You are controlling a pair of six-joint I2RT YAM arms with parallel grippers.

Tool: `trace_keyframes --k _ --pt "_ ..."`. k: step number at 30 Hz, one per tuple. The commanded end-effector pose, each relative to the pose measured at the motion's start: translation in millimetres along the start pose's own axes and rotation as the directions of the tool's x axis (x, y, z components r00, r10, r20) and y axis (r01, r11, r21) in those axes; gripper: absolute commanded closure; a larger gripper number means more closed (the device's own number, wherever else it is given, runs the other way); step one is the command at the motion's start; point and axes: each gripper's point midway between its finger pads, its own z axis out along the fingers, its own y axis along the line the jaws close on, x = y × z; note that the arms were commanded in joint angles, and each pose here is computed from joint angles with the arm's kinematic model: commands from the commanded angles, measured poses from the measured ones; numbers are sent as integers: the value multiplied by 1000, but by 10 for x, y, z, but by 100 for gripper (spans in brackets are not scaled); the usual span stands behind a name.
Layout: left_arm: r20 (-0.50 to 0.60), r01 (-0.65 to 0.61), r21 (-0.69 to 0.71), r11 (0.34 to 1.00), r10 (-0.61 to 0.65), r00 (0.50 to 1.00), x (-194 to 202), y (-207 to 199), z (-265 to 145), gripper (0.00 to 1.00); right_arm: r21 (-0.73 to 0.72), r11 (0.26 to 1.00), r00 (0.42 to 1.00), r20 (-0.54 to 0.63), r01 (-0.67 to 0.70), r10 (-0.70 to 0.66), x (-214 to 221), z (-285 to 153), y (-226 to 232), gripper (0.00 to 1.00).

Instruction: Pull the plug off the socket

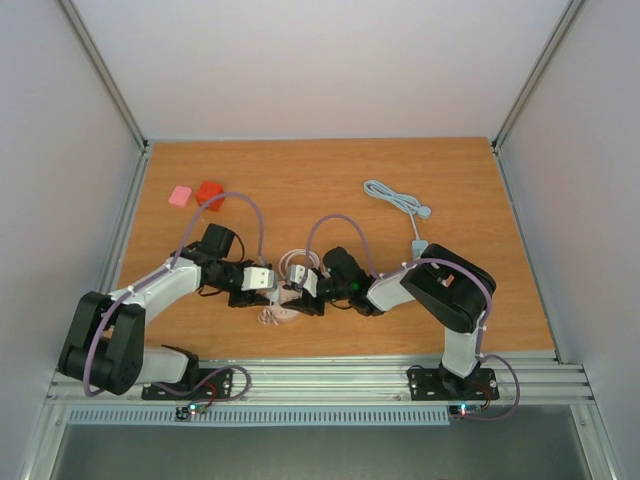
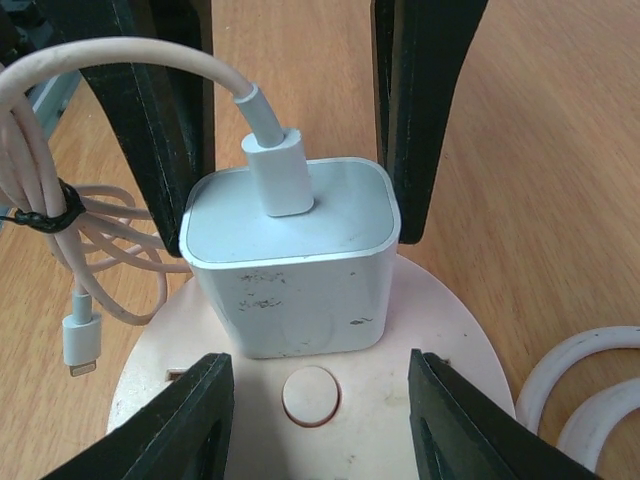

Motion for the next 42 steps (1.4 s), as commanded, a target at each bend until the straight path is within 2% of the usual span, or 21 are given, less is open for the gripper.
trace_keyframes --k 1,4,8,13,15,17,24,28,35,42 --pt "182 -40 -15 999 42 982 -449 130 -139 78 10 991 958 -255 -135 133 817 -24 159 50" --pt "221 9 28 1000 -15 975 -517 144 -173 78 8 991 958 -258 -131 129 825 -25 167 50" --pt "243 23 35 999 -31 970 -564 176 -213 78 5 992 957 -263 -122 119 840 -18 186 50" --pt "225 19 38 999 -27 974 -509 139 -191 76 7 993 957 -266 -122 119 847 -16 189 49" --pt "199 -13 15 1000 9 980 -434 134 -163 74 6 993 956 -267 -121 119 850 -17 190 49" --pt "176 -24 -7 1000 25 984 -366 138 -136 69 7 992 956 -267 -122 120 850 -16 189 49" --pt "182 -2 -53 999 11 983 -319 138 -102 34 5 992 956 -267 -126 122 851 -14 191 48" --pt "179 12 -57 998 -1 984 -278 117 -76 27 2 992 956 -266 -125 121 845 -12 202 48" --pt "134 21 -33 999 -16 991 -134 29 18 24 0 992 956 -267 -128 123 849 -14 207 47" --pt "111 6 -26 1000 -3 994 -38 -37 75 40 2 994 961 -256 -108 105 808 -2 232 46"
